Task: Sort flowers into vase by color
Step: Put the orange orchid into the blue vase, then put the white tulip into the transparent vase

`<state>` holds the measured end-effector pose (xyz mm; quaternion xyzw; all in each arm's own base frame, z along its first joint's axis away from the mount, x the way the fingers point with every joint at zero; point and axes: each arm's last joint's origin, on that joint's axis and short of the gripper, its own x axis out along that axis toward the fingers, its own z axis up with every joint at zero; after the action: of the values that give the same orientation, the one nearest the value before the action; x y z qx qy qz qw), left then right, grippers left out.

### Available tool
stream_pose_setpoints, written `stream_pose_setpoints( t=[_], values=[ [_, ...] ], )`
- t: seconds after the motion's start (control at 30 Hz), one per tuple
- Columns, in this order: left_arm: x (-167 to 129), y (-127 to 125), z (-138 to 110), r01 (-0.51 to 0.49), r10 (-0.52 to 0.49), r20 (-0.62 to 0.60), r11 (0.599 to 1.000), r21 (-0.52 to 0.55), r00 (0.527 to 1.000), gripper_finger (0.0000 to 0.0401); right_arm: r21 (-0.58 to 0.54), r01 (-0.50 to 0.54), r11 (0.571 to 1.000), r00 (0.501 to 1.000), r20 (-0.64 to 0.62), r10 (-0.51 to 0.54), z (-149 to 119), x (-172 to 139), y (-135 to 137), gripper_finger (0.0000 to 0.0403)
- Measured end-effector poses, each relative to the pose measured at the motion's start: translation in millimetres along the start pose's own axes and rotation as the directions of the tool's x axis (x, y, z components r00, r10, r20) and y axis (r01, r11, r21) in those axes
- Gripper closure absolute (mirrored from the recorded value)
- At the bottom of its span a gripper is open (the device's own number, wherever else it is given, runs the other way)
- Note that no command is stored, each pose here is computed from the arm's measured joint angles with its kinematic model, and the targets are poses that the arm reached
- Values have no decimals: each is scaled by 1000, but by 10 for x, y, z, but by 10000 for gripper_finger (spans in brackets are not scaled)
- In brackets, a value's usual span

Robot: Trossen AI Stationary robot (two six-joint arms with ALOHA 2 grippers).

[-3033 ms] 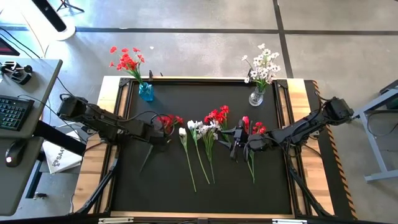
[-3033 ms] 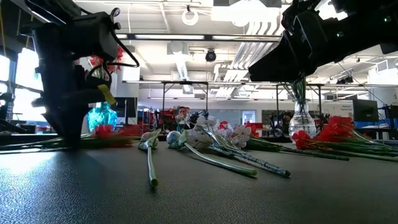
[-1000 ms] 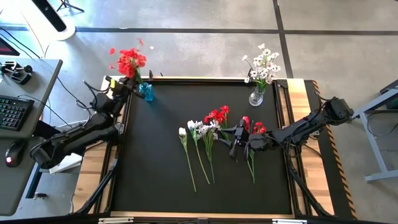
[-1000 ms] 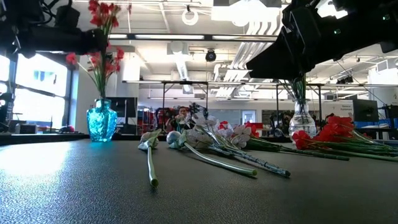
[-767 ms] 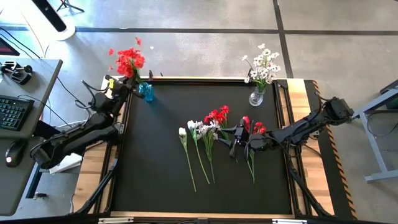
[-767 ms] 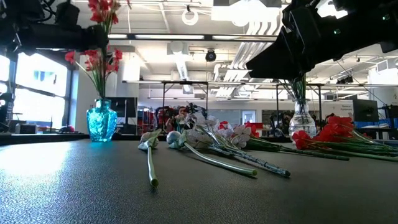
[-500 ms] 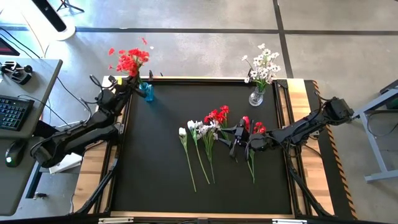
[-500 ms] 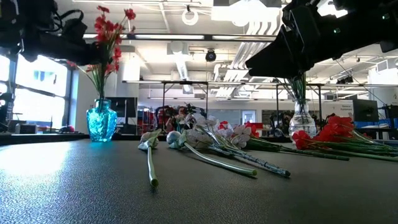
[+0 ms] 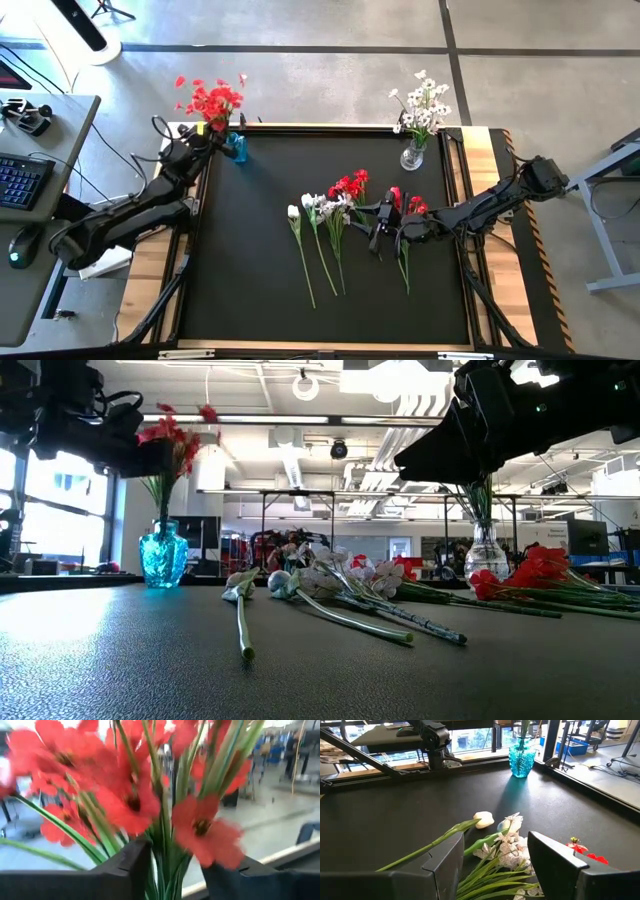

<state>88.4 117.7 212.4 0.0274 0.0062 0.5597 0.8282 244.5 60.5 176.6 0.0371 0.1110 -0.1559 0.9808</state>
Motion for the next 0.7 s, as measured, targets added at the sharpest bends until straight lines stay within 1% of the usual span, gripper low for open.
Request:
stream_pose_setpoints(
  t=[0.13, 0.23, 0.43, 0.6, 0.7],
  values=[
    [12, 4, 141, 8, -4, -129, 1000, 28, 992, 223, 0, 0, 1000, 1000, 0, 0, 0, 0, 0, 187],
    [4, 14, 284, 15, -5, -217, 999, 46, 976, 212, 1, 3, 1000, 1000, 0, -3, 1, 3, -6, 187],
    [-67, 59, 573, -1, 13, -334, 999, 35, 942, 209, 8, 13, 1000, 1000, 0, -13, 5, 17, -29, 187],
    [-174, 109, 731, -33, 36, -442, 999, 16, 896, 210, 10, 12, 1000, 1000, 0, -12, 5, 17, -28, 187],
    [-239, 130, 814, -42, 38, -487, 999, 2, 873, 211, 10, 12, 1000, 1000, 0, -12, 5, 17, -28, 187]
  ],
)
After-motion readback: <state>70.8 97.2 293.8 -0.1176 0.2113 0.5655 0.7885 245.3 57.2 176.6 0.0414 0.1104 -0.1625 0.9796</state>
